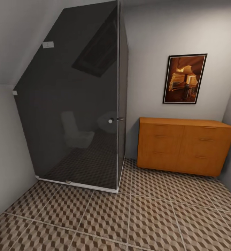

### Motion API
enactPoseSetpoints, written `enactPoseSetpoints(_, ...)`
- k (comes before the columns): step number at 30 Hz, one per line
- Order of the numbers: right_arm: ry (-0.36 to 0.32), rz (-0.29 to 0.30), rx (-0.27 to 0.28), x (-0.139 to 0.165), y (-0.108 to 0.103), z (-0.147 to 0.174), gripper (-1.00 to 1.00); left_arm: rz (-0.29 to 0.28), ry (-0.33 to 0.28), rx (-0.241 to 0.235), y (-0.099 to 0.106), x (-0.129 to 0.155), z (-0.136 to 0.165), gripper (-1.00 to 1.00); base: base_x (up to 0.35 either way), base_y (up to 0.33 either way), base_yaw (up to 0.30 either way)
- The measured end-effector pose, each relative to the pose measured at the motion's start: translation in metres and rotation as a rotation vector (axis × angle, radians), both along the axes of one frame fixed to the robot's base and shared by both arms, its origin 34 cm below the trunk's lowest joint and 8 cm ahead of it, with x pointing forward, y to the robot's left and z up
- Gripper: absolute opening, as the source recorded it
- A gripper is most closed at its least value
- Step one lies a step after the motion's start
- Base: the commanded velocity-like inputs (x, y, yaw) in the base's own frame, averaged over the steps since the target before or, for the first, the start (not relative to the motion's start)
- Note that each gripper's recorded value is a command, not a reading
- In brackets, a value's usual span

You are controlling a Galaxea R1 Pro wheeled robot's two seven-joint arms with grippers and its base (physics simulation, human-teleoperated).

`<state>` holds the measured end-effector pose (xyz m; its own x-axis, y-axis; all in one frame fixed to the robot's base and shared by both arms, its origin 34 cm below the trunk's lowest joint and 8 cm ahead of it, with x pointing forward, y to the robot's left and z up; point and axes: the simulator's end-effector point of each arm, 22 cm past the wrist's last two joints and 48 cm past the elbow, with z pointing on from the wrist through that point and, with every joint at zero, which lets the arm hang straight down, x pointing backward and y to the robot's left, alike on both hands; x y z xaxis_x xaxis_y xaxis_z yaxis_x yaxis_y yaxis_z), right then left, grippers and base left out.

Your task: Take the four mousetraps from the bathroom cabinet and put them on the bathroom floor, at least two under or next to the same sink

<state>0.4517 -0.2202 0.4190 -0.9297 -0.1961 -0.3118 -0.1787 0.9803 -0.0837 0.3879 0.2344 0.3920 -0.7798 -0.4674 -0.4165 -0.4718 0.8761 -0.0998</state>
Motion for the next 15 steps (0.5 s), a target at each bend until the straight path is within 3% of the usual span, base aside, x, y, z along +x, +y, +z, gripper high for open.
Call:
enactPoseSetpoints(5,-0.001,-0.004,-0.010,0.000,-0.003,0.000,-1.00,0.006,0.038,0.002,0.002,-0.031,-0.011,-1.00,0.000,0.000,0.270)
enactPoseSetpoints(15,-0.008,-0.005,-0.014,0.002,-0.004,0.001,-1.00,0.007,0.049,0.004,0.002,-0.042,-0.014,-1.00,0.000,0.000,0.250)
